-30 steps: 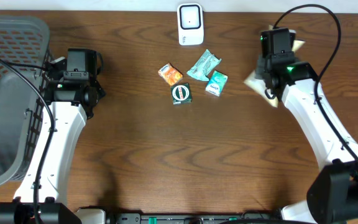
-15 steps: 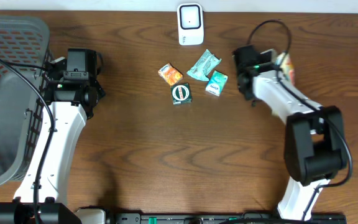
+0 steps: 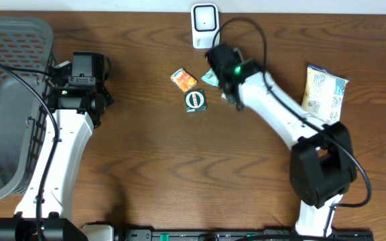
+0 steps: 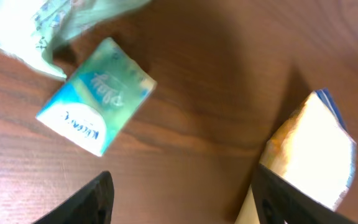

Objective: Scan the item barcode

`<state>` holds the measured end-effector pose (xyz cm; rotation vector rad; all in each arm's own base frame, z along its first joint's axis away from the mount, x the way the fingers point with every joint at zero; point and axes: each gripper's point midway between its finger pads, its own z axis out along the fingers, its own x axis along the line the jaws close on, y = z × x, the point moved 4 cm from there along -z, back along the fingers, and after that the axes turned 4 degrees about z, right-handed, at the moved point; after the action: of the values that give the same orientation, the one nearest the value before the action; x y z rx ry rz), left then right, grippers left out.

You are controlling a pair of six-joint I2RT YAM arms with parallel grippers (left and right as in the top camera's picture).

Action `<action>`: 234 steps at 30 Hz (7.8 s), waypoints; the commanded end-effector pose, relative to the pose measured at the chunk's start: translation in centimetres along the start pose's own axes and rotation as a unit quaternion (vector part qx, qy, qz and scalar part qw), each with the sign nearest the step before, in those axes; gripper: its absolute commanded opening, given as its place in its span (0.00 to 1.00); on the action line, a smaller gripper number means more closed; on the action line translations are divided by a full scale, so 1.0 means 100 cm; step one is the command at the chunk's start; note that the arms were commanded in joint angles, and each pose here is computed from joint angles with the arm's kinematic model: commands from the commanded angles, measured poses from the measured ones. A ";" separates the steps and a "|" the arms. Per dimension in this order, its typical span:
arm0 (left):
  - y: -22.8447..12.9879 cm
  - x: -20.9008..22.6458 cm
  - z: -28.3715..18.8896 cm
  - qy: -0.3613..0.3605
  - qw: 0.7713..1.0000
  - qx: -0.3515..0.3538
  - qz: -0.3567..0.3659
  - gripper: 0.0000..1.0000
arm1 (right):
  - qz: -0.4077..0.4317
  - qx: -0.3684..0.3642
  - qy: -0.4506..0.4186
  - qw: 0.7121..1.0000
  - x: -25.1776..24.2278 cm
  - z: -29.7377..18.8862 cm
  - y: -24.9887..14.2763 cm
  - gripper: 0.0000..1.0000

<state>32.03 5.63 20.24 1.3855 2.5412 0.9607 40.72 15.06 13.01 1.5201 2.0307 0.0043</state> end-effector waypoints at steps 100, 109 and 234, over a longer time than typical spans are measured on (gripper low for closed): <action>0.000 0.003 0.003 0.014 1.000 -0.001 0.008 0.98 | 0.152 0.083 0.090 0.981 -0.039 0.039 -0.025 0.59; 0.000 0.003 0.003 0.014 1.000 -0.001 0.008 0.98 | 0.235 0.109 0.361 0.896 -0.078 0.049 -0.036 0.98; 0.000 0.003 0.003 0.014 1.000 -0.001 0.008 0.97 | 0.310 -0.420 0.333 0.785 -0.050 -0.059 0.179 0.01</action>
<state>32.06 5.63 20.25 1.3838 2.5399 0.9621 53.47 16.39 29.23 1.5149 1.4324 1.6155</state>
